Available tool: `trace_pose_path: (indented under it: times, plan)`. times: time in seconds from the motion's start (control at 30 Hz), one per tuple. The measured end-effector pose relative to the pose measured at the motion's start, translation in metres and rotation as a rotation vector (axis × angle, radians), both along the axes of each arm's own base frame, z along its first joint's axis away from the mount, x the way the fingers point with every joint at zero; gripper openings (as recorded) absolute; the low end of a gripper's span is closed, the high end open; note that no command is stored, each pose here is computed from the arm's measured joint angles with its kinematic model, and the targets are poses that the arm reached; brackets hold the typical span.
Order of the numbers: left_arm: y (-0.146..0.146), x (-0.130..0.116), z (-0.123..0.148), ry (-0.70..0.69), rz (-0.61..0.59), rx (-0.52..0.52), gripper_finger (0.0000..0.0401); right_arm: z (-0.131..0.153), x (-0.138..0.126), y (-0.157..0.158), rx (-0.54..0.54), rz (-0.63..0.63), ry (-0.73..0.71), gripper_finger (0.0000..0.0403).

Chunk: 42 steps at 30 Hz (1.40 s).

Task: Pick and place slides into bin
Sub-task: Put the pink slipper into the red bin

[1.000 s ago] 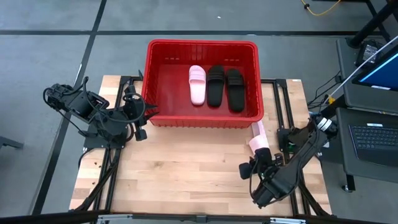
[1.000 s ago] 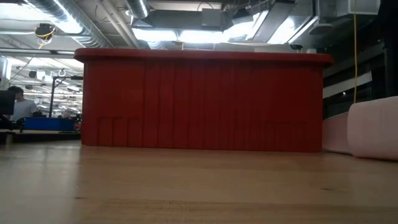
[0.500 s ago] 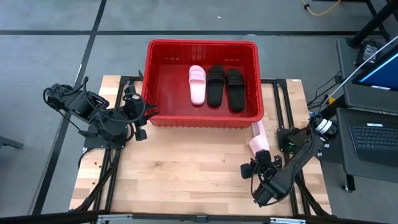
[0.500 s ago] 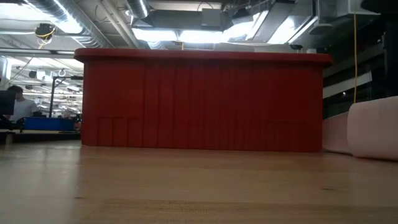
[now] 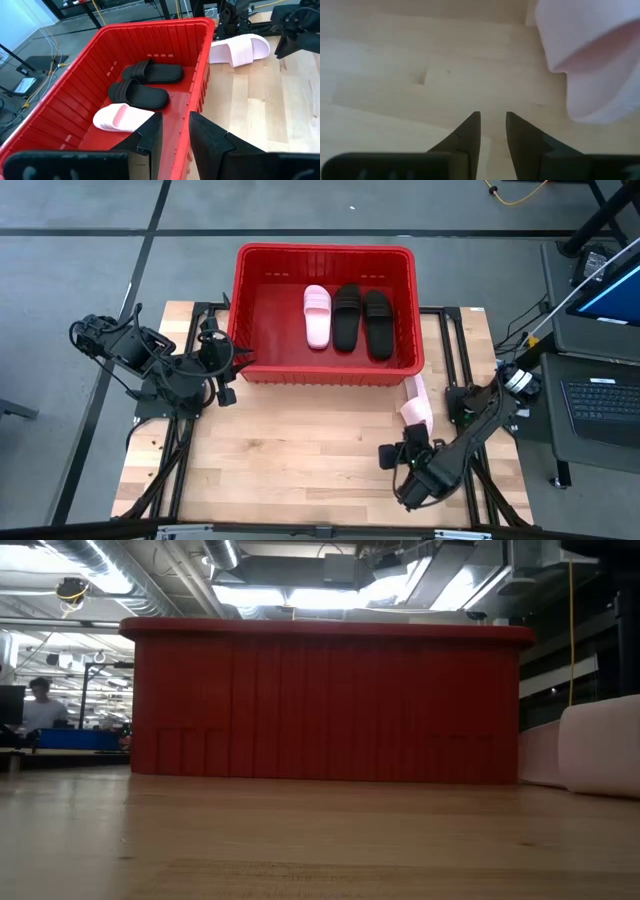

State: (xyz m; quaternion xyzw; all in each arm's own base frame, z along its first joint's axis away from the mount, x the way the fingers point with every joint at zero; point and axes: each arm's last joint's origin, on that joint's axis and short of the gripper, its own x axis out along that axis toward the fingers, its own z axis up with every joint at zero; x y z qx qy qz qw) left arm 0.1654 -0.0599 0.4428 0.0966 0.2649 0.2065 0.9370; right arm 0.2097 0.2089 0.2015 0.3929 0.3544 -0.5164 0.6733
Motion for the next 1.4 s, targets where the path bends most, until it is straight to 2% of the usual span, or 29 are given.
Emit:
trace_pose_path:
  times: [0.33,0.5,0.77,1.03,1.17,1.4]
  plan:
    - [0.0,0.0,0.0,0.015,-0.015,0.027,0.0088,0.006,0.011,-0.008,0.011,-0.047,-0.006,0.0093]
    - [0.0,0.0,0.0,0.03,-0.034,0.038,0.0088,0.007,0.01,-0.017,-0.042,-0.074,0.049,0.0091]
    - [-0.003,-0.001,-0.003,0.079,-0.121,-0.026,0.0088,0.009,0.004,-0.024,-0.072,-0.097,0.151,0.0064]
    - [-0.002,-0.001,-0.003,0.074,-0.111,-0.027,0.0088,0.0,0.006,-0.018,-0.071,-0.062,0.172,0.0042]
    - [-0.002,0.0,-0.003,0.072,-0.11,-0.027,0.0088,-0.008,0.007,-0.015,-0.075,-0.068,0.217,0.0055]
    - [-0.003,0.0,-0.003,0.067,-0.104,-0.037,0.0088,-0.014,0.007,-0.015,-0.093,-0.056,0.257,0.0114]
